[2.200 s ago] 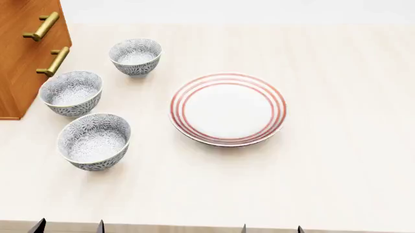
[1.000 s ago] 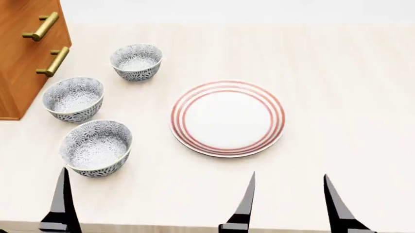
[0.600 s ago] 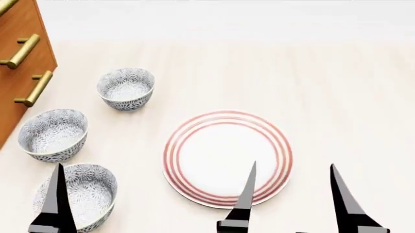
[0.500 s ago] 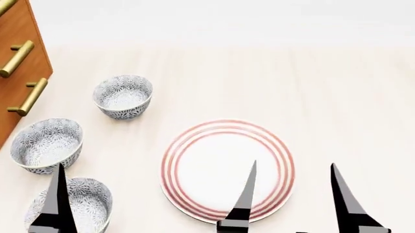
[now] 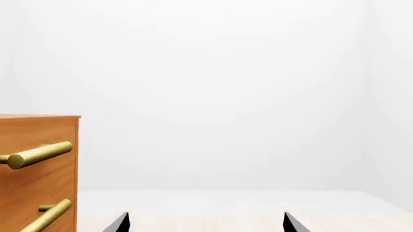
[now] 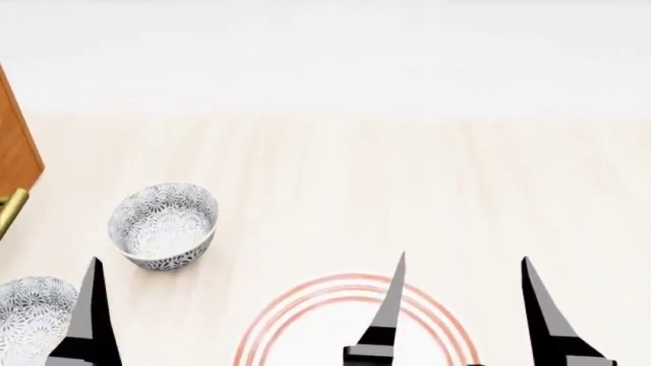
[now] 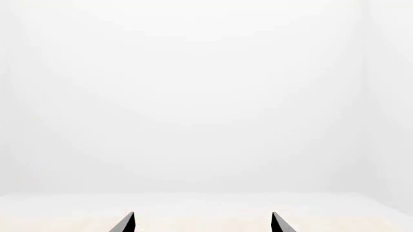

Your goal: Open the top drawer of the cabinet.

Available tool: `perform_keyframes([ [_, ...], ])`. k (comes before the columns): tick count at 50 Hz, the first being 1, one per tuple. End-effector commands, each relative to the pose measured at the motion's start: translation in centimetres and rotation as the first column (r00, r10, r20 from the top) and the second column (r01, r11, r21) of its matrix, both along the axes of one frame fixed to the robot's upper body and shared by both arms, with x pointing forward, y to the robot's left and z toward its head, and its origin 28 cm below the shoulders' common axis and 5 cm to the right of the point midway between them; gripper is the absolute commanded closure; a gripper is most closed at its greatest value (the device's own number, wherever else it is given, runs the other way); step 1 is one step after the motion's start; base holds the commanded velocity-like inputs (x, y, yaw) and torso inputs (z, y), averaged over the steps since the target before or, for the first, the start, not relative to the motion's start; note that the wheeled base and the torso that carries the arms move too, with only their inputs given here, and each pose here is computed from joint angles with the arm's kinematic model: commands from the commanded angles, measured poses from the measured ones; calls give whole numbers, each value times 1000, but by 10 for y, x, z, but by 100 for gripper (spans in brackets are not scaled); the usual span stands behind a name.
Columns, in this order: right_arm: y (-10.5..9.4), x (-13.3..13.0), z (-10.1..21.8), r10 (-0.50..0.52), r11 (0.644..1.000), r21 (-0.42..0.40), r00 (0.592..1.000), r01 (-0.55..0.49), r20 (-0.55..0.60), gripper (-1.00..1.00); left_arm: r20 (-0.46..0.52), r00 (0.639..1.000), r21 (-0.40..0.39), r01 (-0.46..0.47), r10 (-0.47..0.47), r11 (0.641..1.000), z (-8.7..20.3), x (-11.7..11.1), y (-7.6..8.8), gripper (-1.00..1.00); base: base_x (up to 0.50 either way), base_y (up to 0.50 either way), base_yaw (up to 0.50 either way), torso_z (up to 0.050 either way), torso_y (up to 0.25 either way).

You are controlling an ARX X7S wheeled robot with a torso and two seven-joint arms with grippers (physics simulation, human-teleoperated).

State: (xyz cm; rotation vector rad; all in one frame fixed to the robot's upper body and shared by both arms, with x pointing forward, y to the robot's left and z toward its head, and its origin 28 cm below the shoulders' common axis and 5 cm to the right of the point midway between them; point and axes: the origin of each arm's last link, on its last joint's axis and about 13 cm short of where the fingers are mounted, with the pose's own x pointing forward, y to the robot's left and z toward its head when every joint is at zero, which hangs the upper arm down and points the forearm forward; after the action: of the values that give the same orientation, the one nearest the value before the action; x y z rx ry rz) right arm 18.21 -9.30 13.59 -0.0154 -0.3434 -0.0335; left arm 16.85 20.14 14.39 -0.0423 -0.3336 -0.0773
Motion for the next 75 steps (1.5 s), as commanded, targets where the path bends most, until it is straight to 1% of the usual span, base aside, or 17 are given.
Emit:
perform_keyframes([
  [1,-3,0,0,-15,1000,28,1000,14,21,-100,17,1000,-23,-3,3,1000,2,0,2,-100,0,0,0,0,0],
  [4,-4,0,-1,-18,1000,5,1000,18,6,-100,8,1000,-29,-1,2,1000,1,1,1,-100,0,0,0,0,0],
  [5,-3,0,0,-27,1000,-12,999,27,24,-100,9,1000,-27,-1,1,1000,1,1,1,-100,0,0,0,0,0],
  [6,-3,-1,2,-22,1000,-1,998,22,54,-100,9,1000,-29,0,0,1000,1,1,1,-100,0,125,0,0,0],
  [9,-2,-2,3,-15,1000,-19,999,16,45,-100,2,1000,-34,9,-9,999,0,1,1,-100,103,488,0,0,0],
  [52,-4,-3,5,-12,1000,-9,999,12,50,-100,5,1000,-20,17,-17,1000,1,0,0,-100,124,498,0,0,0],
  [56,-4,-4,5,-10,1000,6,998,10,56,-100,10,1000,-11,9,-9,1000,4,-1,0,-100,31,53,0,0,0],
  [58,-5,-4,5,-8,1000,6,998,8,56,-100,32,999,7,11,-11,1000,6,-3,-2,-100,0,0,0,0,0],
  [59,-5,-4,5,-7,1000,7,998,6,55,-100,21,1000,39,2,-3,999,7,-3,-3,-100,0,0,0,0,0],
  [61,-4,-4,4,-2,1000,9,999,1,53,-100,48,999,48,6,-9,999,12,-4,-4,-100,0,0,0,0,0],
  [62,-4,-4,4,0,1000,14,999,0,52,-100,70,998,114,-2,-6,994,15,-4,-5,-100,0,0,0,0,0],
  [64,-4,-4,3,3,1000,14,999,-4,49,-100,118,993,191,-32,10,981,24,0,-6,-100,0,0,0,0,0],
  [66,-4,-4,3,5,1000,16,999,-6,48,-100,151,988,234,-55,20,971,30,4,-6,-100,0,0,0,0,0],
  [69,-4,-4,3,8,1000,17,999,-9,48,-100,229,973,316,-87,14,945,43,7,-7,-100,0,0,0,0,0],
  [70,-4,-3,3,9,1000,18,999,-10,47,-100,257,966,371,-116,18,921,47,10,-8,-100,0,0,0,0,0],
  [72,-4,-3,3,10,1000,20,999,-11,45,-100,270,963,401,-129,17,907,52,14,-9,-100,0,0,0,0,0],
  [75,-4,-3,3,11,1000,22,999,-12,44,-100,303,953,461,-166,22,872,57,20,-9,-100,0,0,0,0,0],
])
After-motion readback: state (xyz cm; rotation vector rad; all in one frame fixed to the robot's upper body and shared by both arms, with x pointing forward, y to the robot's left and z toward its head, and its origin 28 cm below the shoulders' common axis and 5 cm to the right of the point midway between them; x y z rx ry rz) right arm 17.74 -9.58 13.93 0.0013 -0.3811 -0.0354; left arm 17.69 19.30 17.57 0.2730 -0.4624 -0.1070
